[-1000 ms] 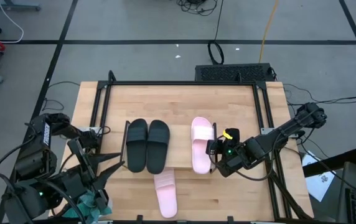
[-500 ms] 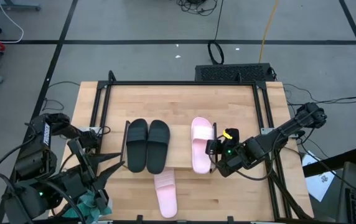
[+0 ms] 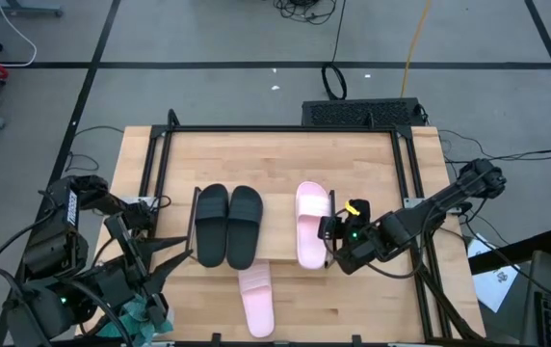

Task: Pick and place slides into the shelf
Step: Put the right pink slide on the shelf, then put the pink slide on the shelf

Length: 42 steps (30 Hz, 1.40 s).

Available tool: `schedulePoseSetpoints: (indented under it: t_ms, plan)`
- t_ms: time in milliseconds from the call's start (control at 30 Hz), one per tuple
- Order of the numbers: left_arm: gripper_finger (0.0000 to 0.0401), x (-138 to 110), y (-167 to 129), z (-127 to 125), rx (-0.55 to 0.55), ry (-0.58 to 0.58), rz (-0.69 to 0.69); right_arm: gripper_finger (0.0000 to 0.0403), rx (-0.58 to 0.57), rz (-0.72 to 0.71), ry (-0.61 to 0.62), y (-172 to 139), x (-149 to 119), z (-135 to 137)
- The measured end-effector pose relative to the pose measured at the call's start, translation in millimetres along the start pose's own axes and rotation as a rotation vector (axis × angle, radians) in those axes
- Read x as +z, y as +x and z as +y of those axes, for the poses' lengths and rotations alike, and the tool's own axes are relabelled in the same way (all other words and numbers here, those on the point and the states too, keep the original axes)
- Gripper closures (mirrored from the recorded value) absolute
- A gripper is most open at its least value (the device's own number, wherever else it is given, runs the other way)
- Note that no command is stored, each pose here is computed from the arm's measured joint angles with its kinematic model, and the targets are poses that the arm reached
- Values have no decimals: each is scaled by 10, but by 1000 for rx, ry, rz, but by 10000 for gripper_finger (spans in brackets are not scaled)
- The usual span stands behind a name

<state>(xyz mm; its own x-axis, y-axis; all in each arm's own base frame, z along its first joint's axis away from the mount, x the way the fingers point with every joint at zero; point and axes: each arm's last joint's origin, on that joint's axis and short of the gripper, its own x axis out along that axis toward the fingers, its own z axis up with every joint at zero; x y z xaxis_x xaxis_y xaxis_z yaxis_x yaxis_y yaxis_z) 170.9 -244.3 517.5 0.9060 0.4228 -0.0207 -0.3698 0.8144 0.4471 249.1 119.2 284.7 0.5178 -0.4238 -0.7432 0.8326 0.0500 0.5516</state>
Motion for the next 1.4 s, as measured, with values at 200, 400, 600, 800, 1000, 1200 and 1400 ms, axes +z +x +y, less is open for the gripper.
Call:
schedulePoseSetpoints:
  t_ms: [200,400,600,800,1000,1200,1400]
  plan:
    - [293,0,0,0,0,0,0,327,23,18,11,-59,44,8]
    - [293,0,0,0,0,1,0,328,47,24,14,-129,110,6]
    - [293,0,0,0,0,2,0,328,76,64,-1,-207,165,16]
    - [293,3,-38,-13,-34,-15,-10,328,210,120,-103,-332,117,97]
    - [293,14,-102,-80,-214,-106,-40,328,459,60,-267,-524,-32,254]
    - [293,-23,-93,-322,-240,-271,-10,328,721,9,-455,-798,-164,410]
    - [293,-120,8,-719,-185,-407,31,328,933,-67,-587,-1088,-251,475]
